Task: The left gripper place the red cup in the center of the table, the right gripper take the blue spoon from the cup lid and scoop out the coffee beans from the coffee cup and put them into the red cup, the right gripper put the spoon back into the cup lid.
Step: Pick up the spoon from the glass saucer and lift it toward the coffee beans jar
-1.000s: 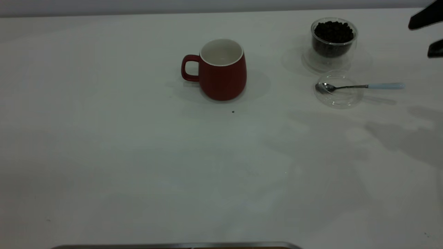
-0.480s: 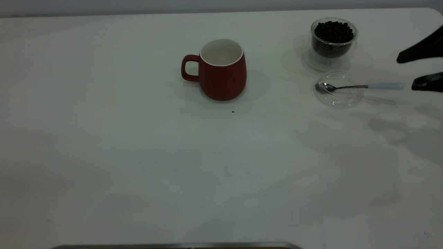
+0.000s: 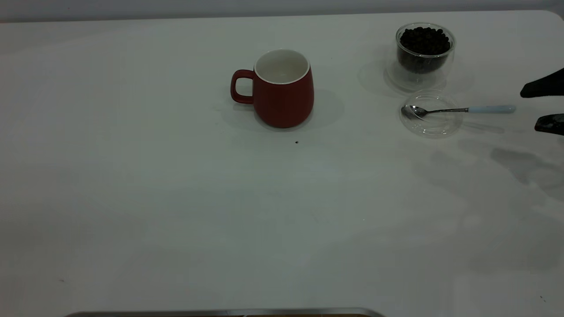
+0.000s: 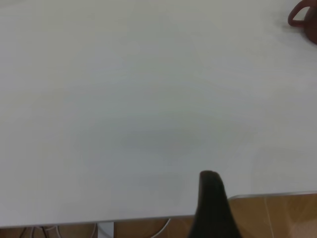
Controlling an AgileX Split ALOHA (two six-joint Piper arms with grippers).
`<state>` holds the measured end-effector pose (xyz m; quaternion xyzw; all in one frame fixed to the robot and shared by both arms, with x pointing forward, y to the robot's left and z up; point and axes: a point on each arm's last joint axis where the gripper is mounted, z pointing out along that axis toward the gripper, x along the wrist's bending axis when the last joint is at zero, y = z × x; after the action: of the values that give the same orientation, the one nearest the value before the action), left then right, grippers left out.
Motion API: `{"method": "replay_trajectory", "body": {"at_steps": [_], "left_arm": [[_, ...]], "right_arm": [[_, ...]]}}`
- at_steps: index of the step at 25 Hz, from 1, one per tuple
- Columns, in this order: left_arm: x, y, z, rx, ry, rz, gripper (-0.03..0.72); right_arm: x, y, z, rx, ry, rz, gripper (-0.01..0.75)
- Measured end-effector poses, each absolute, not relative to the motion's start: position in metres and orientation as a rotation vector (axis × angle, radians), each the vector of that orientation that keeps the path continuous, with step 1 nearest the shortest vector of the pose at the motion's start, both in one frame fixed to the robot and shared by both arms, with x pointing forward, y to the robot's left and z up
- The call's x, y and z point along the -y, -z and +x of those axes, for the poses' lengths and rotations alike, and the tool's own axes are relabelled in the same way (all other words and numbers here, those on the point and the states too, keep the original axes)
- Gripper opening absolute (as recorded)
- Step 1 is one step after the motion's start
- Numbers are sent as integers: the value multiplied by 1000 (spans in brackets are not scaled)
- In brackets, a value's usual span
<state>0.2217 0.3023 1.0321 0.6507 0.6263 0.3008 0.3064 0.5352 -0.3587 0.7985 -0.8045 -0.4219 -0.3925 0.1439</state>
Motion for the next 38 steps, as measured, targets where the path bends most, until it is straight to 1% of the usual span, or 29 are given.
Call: {"method": "replay_trajectory", "body": {"at_steps": [16, 31, 38], "left_arm": [[-302, -1032, 222, -1657, -797, 1721, 587], [-302, -1032, 222, -1657, -797, 1721, 587], [-302, -1032, 222, -1657, -797, 1721, 587]], "right_arm": [[371, -758, 566, 1381, 1167, -2253, 548], [373, -740, 577, 1402, 1294, -2196, 548], [367, -743, 587, 1463, 1325, -2159, 548]]}}
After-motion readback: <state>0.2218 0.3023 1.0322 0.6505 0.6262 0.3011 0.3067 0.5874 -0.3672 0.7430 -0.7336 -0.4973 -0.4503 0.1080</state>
